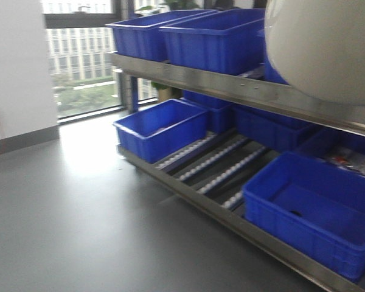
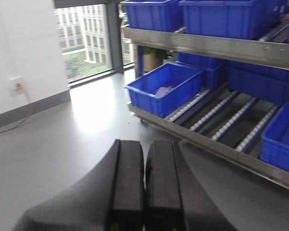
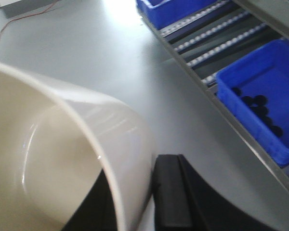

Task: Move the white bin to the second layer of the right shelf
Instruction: 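Turn and approach the blue crate rack with the bin held in the right gripper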

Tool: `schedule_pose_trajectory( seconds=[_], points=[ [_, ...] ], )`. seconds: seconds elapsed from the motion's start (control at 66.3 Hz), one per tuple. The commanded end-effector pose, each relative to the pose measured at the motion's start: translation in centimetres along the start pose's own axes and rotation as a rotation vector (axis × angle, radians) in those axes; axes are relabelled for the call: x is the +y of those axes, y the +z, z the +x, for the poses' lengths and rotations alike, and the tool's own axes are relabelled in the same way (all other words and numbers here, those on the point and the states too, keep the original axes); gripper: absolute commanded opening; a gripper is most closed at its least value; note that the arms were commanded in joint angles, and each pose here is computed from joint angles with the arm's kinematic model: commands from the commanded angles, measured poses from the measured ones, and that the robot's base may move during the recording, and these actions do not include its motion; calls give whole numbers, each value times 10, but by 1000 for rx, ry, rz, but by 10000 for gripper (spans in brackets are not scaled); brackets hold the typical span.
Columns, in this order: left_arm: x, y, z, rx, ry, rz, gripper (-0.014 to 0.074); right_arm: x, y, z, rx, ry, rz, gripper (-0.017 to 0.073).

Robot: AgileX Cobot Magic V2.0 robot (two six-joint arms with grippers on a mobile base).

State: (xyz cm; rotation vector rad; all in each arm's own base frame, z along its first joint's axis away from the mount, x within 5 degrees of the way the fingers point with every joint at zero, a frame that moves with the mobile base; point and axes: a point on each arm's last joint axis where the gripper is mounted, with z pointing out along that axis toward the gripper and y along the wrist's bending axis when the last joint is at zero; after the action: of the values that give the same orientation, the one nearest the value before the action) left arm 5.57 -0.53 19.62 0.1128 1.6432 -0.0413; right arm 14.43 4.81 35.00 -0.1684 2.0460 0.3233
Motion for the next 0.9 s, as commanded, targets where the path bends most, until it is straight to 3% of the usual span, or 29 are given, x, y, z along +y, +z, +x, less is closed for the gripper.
schedule_pose_trajectory(
  seconds=[0.0, 0.89],
  points=[
    [-1, 2, 4, -53, -3, 3, 85, 3, -9, -18, -139, -4, -16, 53],
    [-1, 2, 4, -53, -3, 3, 85, 3, -9, -18, -139, -4, -16, 53]
  ],
)
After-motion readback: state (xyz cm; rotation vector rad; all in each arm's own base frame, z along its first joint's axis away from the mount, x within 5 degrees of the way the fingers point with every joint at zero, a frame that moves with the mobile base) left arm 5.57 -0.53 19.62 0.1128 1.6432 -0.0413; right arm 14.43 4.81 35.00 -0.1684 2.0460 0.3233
